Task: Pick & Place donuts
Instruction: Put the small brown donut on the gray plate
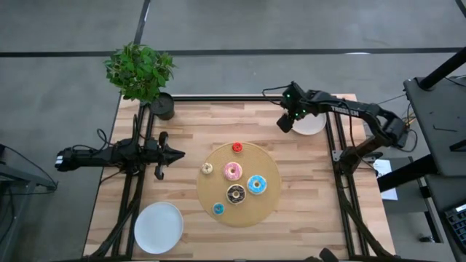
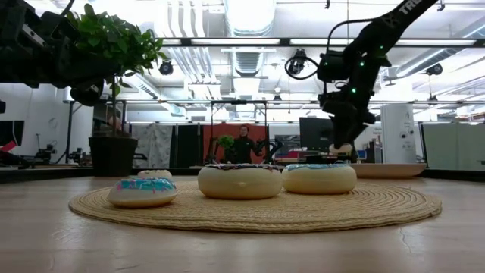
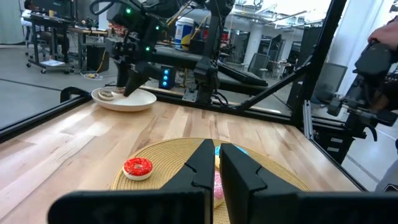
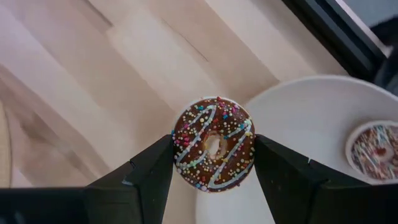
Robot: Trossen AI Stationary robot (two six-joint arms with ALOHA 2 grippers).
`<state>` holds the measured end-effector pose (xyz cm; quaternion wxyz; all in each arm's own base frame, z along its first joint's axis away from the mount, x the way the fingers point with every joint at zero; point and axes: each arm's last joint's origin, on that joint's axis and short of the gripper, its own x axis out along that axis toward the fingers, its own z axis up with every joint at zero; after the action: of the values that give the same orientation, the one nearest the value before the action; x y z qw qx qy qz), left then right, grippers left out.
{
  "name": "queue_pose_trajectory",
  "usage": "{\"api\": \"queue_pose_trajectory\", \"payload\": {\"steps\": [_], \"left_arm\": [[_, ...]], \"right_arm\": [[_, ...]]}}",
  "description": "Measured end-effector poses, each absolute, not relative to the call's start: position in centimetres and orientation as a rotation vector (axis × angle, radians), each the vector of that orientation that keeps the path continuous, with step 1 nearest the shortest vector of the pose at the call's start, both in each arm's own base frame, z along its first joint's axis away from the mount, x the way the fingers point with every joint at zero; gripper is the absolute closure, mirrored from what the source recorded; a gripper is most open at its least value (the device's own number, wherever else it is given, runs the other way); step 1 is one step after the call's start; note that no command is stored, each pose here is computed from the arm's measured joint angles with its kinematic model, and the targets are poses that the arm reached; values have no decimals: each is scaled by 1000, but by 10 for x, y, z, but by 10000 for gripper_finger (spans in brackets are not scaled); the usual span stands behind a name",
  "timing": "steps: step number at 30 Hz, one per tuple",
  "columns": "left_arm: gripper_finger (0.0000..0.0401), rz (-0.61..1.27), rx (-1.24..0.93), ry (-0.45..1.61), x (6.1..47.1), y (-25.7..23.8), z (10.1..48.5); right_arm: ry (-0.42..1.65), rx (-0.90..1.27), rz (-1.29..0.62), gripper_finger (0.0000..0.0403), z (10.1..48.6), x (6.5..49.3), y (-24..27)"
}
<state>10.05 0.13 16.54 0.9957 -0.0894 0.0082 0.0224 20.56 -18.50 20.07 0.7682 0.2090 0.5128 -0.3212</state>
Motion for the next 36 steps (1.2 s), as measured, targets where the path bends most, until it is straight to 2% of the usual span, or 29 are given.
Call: {"api": "queue_pose_trajectory", "payload": {"steps": [21,36], "left_arm": [[401,44,-179,17,101,1,165],[401,44,-179,17,101,1,165]], "right_arm": [[1108,517,-884,197,199,172,-215],[1069,526,-932,197,195,163,-226]]}}
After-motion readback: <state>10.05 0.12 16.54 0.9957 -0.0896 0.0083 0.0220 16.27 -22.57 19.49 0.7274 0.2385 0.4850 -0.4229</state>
